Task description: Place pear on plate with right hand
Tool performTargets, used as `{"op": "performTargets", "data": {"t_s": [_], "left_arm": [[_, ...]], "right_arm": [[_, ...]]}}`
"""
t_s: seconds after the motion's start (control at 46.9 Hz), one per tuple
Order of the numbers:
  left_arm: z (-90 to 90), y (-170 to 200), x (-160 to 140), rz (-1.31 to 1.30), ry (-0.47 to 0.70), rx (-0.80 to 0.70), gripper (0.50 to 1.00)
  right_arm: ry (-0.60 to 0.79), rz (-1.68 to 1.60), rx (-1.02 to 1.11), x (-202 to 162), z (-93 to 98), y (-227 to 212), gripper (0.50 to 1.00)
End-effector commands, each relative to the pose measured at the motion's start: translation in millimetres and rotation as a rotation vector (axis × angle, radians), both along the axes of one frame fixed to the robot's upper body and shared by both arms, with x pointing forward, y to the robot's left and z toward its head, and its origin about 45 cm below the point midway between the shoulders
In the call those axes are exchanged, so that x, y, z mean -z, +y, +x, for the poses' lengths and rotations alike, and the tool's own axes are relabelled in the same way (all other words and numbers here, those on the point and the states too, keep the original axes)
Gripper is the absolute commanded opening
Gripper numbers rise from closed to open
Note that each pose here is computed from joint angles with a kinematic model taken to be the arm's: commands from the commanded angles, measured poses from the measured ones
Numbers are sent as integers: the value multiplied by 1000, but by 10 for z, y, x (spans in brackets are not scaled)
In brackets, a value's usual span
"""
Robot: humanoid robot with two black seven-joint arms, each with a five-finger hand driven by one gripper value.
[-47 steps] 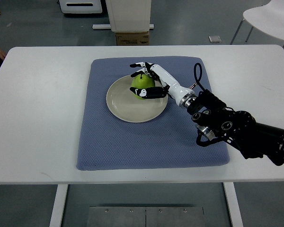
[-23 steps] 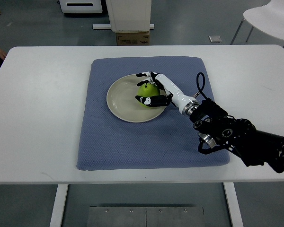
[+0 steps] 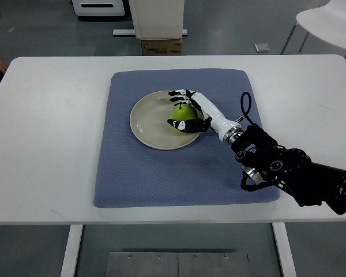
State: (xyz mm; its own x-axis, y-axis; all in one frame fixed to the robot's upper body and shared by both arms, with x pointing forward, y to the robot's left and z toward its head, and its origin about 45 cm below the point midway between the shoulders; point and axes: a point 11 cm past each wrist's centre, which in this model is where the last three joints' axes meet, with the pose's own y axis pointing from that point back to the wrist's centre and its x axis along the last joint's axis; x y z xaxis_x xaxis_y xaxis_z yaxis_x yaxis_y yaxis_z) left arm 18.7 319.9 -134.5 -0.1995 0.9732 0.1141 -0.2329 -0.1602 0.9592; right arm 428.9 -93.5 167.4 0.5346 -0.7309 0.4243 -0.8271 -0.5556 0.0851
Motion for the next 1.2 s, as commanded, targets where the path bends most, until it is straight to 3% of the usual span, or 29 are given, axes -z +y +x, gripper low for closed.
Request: {"op": "performTargets", "data": {"t_s": [0.0, 0.598, 0.896, 1.174], "left_arm": [[0, 0, 0, 0, 0, 0, 1000], [0, 0, 0, 0, 0, 0, 1000], [0, 0, 0, 0, 0, 0, 1000], [0, 0, 0, 0, 0, 0, 1000]], "right_arm": [[-3, 5, -2, -28, 8, 16, 991], [-26, 141, -22, -433, 61, 275, 1000], [49, 207, 291, -660, 504, -884, 1000], [217, 459, 447, -560, 489, -1867, 1000]]}}
